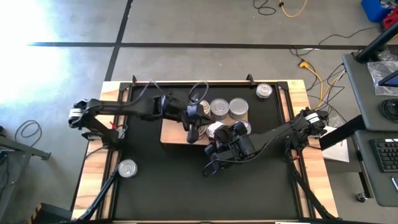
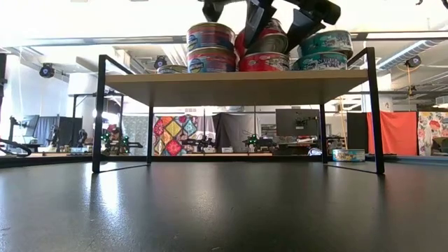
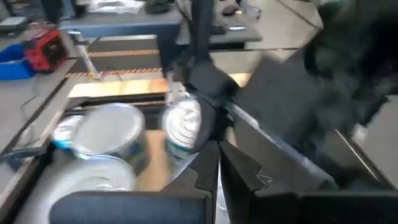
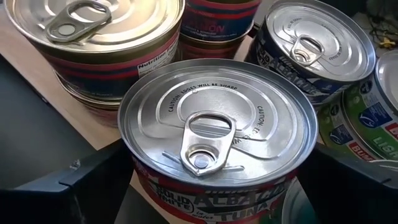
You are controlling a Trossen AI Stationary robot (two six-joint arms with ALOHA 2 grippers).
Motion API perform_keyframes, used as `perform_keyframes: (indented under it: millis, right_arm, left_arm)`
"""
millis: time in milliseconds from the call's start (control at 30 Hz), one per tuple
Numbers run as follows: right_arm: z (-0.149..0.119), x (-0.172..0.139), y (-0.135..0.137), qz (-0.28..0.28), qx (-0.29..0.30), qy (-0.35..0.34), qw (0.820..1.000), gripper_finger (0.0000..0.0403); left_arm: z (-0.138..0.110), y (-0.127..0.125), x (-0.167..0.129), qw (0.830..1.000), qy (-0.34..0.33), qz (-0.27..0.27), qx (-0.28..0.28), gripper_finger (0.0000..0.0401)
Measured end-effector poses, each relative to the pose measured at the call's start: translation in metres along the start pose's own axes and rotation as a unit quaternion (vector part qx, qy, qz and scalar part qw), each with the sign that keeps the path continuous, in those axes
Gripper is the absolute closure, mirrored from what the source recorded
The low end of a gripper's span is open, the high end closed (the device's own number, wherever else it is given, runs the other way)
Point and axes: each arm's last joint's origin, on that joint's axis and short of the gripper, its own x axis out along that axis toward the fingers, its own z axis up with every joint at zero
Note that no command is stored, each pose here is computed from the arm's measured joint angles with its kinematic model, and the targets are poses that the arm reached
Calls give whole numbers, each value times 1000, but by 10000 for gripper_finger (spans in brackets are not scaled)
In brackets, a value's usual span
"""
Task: Stack canned seafood by type on shelf
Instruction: Stack the red tuna can on top of the red tuna can on the shelf
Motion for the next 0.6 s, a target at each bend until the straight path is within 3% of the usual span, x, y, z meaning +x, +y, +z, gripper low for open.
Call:
perform_keyframes:
  millis: [167,267,600]
  right_arm:
    - [2,-1,2,7,-7,-4,1000,3]
    - [4,-3,2,13,-2,-3,1000,3]
    - [4,-3,2,15,-1,2,1000,3]
  left_arm:
    - [-23,-6,10,999,-23,-32,12,401]
    - [-33,-6,14,999,12,-36,33,401]
    - [-8,1,35,986,123,-50,98,401]
